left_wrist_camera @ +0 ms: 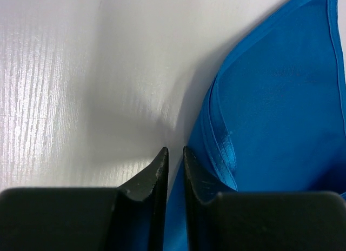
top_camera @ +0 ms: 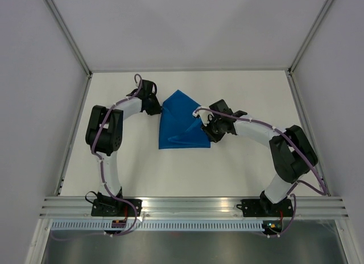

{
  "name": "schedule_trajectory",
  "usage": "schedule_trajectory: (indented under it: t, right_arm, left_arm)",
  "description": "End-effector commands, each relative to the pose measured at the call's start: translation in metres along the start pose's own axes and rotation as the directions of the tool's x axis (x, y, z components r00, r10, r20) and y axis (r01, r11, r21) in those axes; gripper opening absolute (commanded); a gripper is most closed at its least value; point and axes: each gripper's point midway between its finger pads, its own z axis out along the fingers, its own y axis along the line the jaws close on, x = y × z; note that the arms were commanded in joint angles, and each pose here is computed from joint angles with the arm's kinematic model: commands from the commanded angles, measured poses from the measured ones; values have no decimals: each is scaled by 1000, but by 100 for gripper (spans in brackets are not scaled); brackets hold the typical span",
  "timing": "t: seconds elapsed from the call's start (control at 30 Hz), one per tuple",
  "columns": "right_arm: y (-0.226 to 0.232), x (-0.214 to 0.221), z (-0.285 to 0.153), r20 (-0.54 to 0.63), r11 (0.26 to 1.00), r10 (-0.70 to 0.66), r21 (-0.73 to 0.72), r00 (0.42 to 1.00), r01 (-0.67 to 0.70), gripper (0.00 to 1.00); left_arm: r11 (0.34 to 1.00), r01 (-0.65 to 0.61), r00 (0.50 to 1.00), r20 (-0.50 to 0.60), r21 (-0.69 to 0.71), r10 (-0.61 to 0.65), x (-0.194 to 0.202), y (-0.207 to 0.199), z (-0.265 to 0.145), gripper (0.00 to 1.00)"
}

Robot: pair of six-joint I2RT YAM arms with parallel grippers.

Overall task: Fold the napkin, place the utensils inside, and roll it up
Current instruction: Fold the napkin

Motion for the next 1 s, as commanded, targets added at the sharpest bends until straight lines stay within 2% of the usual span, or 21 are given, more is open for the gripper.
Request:
schedule_trajectory:
  t: [0.0,0.2,0.3,0.37,0.43,0.47,0.53,0.57,0.6,0.67,0.7,0.77,0.8,0.83,0.97]
  right_arm:
    - [-4,-22,-29,63,999,-8,52,998,4,24]
    - [-8,-40,-60,155,992,-77,109,985,60,25]
    - [-7,-52,-73,203,985,-142,122,969,119,26]
    - [-4,-59,-78,224,981,-183,106,957,163,27]
    - [0,-62,-78,242,969,-245,89,939,230,34]
    - [2,-55,-74,230,964,-266,75,936,255,42]
    - [5,-55,-65,240,951,-309,57,920,305,49]
    - [7,-57,-62,247,950,-310,42,918,309,53]
    - [9,-57,-56,246,948,-313,23,917,317,55]
    - [11,-64,-50,263,943,-324,7,909,334,58]
    - [15,-65,-43,258,937,-337,-5,906,350,59]
    - [19,-71,-38,253,920,-381,7,889,392,60]
    - [21,-74,-32,252,916,-392,15,885,401,61]
    - [29,-77,-29,251,906,-412,9,876,424,61]
    - [56,-77,-13,240,886,-444,-25,863,463,61]
  left_arm:
    - [998,-58,998,6,13,58,-10,-5,-5,24]
    - [999,-17,991,132,34,12,-59,8,-46,45]
    - [1000,-5,972,234,30,-3,-87,19,-85,48]
    - [998,-25,953,304,57,6,-98,11,-111,49]
    - [996,-45,945,326,83,15,-98,1,-127,49]
    - [993,-59,933,360,104,18,-102,-7,-145,49]
    - [991,-69,932,361,115,23,-85,-11,-153,50]
    - [985,-84,911,411,151,14,-89,-21,-177,50]
    - [981,-99,912,410,166,22,-81,-25,-183,50]
    - [981,-109,915,403,161,35,-59,-15,-189,51]
    - [975,-126,898,439,184,33,-57,-18,-212,52]
    - [973,-134,915,401,187,49,-30,-7,-219,53]
    - [963,-160,891,451,218,46,-29,-12,-246,54]
    - [960,-172,892,448,219,58,-18,-9,-250,56]
    - [955,-195,867,495,223,61,-9,-4,-288,59]
